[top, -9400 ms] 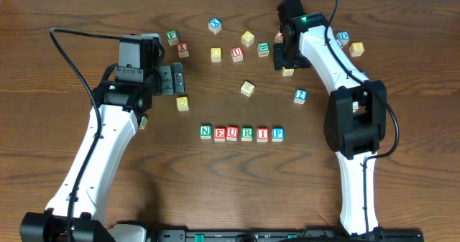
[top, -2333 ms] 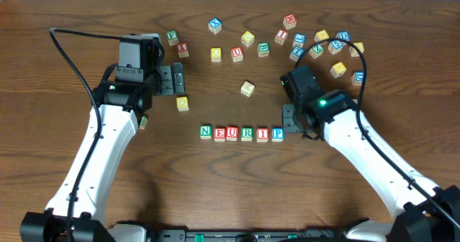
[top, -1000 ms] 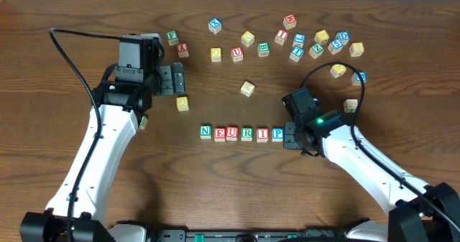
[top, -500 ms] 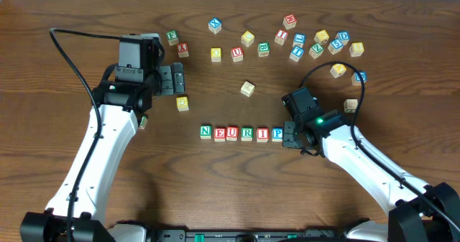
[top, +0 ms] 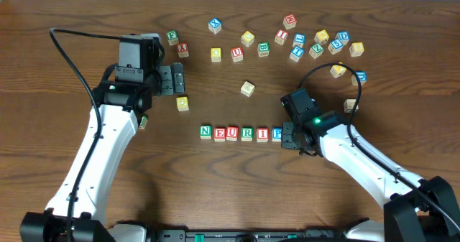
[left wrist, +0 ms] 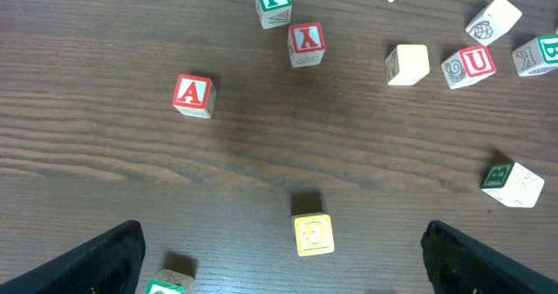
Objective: Spell out NEURIPS
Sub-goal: 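Lower the yellow S block to the right of the P block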
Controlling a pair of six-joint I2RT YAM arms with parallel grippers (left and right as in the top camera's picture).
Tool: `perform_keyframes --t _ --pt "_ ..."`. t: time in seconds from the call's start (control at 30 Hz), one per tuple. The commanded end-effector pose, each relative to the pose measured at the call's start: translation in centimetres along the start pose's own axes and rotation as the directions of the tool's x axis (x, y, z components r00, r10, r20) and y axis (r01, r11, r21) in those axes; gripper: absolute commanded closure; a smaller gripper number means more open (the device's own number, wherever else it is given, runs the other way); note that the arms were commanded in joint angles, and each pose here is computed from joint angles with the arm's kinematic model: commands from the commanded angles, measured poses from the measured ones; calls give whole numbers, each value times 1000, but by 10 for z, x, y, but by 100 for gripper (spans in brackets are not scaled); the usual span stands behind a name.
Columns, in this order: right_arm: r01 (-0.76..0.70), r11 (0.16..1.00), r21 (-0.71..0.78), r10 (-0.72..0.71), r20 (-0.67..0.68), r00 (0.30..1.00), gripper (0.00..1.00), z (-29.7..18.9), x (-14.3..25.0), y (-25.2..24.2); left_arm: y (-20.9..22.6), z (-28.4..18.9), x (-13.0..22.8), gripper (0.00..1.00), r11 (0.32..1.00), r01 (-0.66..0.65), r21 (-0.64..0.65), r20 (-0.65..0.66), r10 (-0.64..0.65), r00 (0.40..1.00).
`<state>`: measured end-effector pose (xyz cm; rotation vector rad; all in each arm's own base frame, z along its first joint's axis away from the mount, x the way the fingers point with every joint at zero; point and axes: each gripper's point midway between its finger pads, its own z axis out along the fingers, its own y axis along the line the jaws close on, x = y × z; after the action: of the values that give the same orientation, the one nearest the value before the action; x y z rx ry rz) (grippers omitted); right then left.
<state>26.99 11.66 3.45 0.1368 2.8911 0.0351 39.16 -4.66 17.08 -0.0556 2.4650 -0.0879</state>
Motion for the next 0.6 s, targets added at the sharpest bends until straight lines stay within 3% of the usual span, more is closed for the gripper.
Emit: perform_keyframes --t 0.0,0.57 --pt "-24 1000 10 25 -19 1000 86 8 8 -5 1 -10 -13 0 1000 -5 -1 41 5 999" --pt "-26 999 -20 27 17 999 86 12 2 0 1 -10 -13 0 1000 -5 -1 41 5 999"
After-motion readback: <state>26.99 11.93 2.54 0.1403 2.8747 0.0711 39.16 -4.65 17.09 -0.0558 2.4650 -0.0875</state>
